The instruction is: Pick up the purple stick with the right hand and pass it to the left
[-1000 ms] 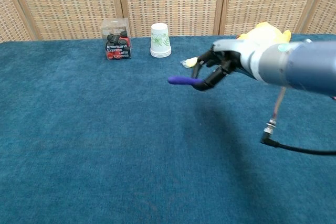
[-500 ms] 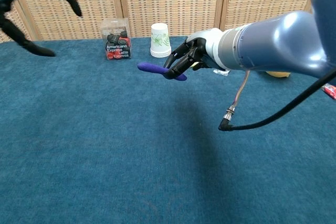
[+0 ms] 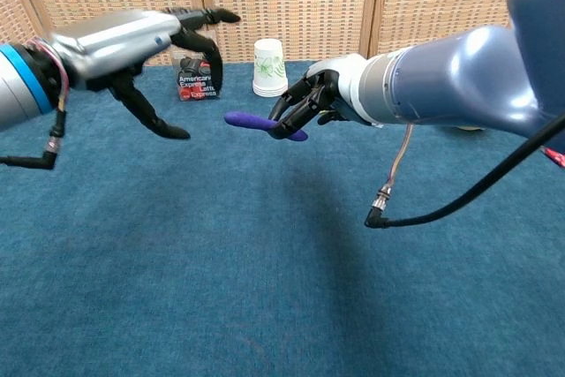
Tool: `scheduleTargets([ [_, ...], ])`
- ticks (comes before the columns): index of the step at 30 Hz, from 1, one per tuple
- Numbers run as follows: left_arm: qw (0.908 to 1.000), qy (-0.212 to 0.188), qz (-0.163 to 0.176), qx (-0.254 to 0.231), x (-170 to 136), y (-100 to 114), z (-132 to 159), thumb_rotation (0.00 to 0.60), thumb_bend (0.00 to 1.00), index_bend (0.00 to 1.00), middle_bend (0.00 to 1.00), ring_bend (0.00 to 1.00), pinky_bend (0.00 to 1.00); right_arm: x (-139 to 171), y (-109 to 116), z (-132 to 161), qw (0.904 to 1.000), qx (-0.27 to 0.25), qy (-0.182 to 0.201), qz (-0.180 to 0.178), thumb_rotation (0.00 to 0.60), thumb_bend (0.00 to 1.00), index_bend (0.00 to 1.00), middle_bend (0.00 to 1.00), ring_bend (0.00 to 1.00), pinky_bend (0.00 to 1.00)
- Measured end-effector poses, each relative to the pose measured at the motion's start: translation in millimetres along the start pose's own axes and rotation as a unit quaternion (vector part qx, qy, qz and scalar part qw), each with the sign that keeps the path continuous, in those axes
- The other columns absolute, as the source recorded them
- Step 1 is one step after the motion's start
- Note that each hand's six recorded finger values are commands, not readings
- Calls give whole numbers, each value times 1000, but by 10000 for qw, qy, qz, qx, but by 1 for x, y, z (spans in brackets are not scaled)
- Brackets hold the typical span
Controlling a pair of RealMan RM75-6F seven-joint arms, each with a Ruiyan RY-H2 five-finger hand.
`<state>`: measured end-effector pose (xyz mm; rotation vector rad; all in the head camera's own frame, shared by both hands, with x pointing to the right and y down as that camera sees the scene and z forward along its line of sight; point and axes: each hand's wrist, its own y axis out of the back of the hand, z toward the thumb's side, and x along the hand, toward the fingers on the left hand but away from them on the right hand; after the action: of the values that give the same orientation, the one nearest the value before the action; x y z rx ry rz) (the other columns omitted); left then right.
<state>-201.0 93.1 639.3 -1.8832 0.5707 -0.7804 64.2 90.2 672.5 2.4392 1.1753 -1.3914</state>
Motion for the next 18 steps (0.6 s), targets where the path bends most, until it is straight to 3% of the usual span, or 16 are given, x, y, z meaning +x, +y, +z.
scheduleTargets([
  [8,9998,-171,59,-32,13,-14,24,600,160,450,0,0,0,1,2,-1,10000,-1,15,39,600,544,620,115,0,0],
  [18,9989,-243,289,280,31,-17,38,600,247,484,0,0,0,0,6,-8,9999,-61,30,90,600,551,622,116,0,0],
])
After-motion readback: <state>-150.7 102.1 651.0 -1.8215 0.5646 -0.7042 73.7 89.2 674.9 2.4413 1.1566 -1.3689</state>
